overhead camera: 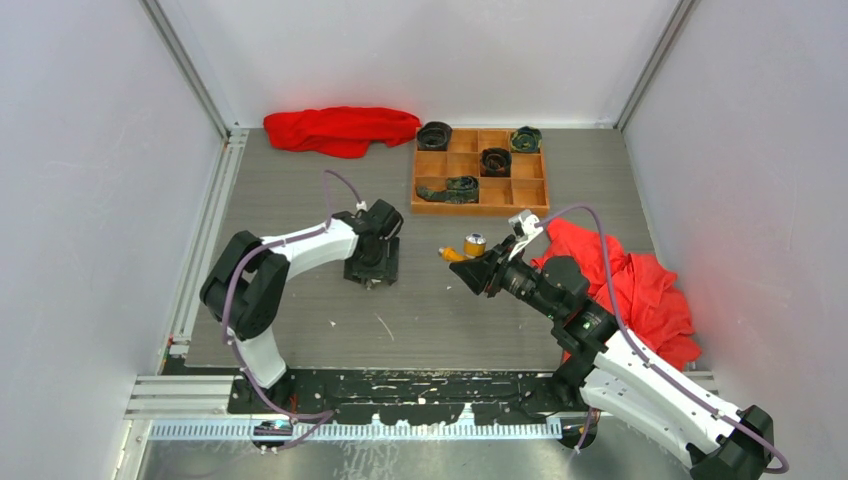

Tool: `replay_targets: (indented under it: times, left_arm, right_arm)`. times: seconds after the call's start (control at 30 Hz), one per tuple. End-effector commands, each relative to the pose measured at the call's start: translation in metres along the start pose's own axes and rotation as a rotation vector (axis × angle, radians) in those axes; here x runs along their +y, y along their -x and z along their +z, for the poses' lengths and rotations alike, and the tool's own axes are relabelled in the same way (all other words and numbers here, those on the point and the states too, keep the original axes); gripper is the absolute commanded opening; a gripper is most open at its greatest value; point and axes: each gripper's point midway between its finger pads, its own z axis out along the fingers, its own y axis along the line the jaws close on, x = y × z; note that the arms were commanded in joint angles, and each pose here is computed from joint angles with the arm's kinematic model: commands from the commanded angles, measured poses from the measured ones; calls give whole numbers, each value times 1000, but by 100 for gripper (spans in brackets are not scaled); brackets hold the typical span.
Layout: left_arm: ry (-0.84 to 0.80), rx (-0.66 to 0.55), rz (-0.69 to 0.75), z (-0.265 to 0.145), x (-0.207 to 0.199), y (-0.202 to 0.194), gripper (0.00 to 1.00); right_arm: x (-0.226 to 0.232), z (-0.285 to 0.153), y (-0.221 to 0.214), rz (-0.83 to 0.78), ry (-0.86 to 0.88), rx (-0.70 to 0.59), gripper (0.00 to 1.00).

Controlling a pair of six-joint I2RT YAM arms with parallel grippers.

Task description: Install the water faucets

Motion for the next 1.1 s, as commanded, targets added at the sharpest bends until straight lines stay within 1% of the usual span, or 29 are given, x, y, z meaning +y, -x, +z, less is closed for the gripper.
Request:
replay_targets:
  times: [0.0,0.07,0.13,0.23,0.37,0.43,0.53,0.57,0.63,0.7,0.77,0.83,0.93,1.0,1.07]
  left_arm:
    - [11,-36,-3,0,-1,12,70]
    - [12,-27,-5,1,0,8,64]
    - [9,-24,-4,1,2,5,61]
    - [14,-27,-4,1,4,4,55]
    - [5,-29,-1,-1,2,5,37]
    - [-3,-33,-1,-2,1,7,26]
    - [-31,-51,-2,-10,-5,13,4]
    - [-47,-58,-3,-15,-8,16,0]
    - [-91,-83,-10,-29,-14,23,0]
    - [-157,-132,-25,-49,-23,35,0]
    - [-247,-189,-58,-75,-34,51,0]
    - [-359,-280,-99,-111,-47,70,0]
    - [-520,-386,-144,-158,-63,87,0]
    - [-611,-441,-183,-186,-69,96,0]
    - [-633,-463,-240,-202,-65,101,0]
  right_arm:
    - [12,0,27,-13,39,-95,0]
    - [11,1,26,-15,38,-92,0]
    - [12,1,26,-17,39,-90,0]
    - [12,2,25,-17,42,-86,0]
    - [12,4,24,-14,44,-81,0]
    - [15,4,24,-29,63,-81,1]
    - [22,1,22,-90,135,-116,1]
    - [24,-1,22,-107,158,-137,1]
    - [29,-7,27,-131,191,-199,1]
    - [36,-11,30,-159,231,-224,1]
    - [48,-13,31,-207,298,-214,1]
    - [58,-11,28,-244,353,-185,1]
    - [72,-12,23,-335,429,-161,1]
    - [73,-12,23,-420,425,-180,1]
    - [71,-11,23,-491,402,-199,1]
